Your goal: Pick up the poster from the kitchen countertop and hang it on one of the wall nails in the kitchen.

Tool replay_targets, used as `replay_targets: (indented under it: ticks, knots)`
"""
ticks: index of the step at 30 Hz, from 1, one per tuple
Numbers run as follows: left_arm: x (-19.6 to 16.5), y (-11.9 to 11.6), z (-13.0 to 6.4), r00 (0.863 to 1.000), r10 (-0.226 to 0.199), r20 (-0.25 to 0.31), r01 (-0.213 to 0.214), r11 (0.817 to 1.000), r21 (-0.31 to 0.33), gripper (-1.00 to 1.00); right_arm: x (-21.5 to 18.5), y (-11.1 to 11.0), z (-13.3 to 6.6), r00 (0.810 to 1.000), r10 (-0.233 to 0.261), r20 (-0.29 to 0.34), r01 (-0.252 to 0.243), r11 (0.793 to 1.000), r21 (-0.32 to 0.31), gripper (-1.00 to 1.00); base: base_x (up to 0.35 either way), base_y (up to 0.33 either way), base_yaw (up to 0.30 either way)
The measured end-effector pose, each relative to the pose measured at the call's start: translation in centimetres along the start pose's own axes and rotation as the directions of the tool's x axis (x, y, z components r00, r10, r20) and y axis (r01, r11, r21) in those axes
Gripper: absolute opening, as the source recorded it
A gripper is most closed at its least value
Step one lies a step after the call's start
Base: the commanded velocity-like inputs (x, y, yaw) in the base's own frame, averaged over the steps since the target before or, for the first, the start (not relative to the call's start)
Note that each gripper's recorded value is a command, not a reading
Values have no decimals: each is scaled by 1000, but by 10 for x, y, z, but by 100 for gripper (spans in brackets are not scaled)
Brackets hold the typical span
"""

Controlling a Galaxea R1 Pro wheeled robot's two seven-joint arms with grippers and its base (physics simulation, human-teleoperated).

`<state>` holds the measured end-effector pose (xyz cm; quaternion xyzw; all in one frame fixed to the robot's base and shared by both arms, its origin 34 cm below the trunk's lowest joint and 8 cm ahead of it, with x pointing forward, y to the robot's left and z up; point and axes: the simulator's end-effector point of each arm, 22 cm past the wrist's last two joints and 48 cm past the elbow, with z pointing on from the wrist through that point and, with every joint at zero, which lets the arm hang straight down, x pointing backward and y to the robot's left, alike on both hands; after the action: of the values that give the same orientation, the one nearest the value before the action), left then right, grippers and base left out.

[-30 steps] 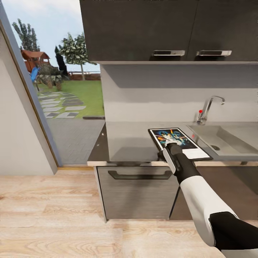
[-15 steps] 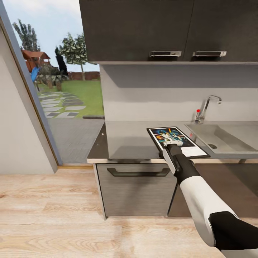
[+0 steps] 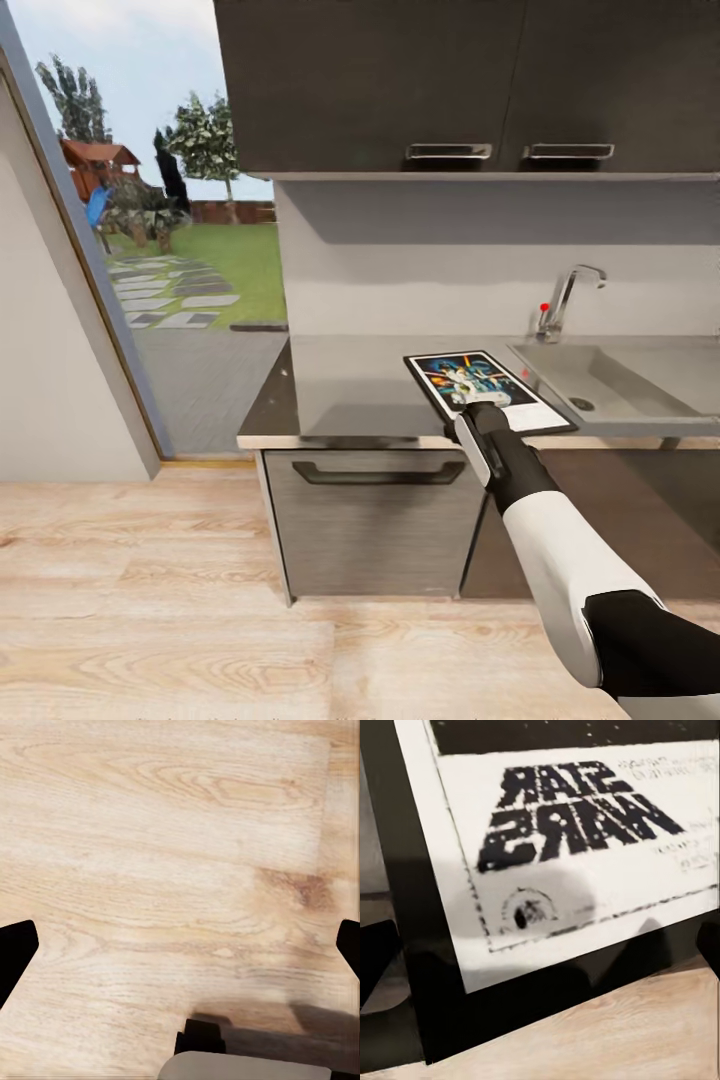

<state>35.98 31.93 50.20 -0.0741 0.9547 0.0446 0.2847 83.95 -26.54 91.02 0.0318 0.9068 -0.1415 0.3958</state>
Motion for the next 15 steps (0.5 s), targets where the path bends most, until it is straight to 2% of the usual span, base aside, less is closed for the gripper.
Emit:
replay_targets:
  ticks: [8, 15]
  knots:
    - [0, 0, 0, 1000, 0, 0, 0, 1000, 0, 100, 12, 2, 5, 999, -12, -32, 11, 1000, -3, 100, -44, -40, 0]
    - [0, 0, 0, 1000, 0, 0, 0, 1000, 0, 100, 12, 2, 5, 999, -11, -33, 11, 1000, -3, 100, -170, -156, 0]
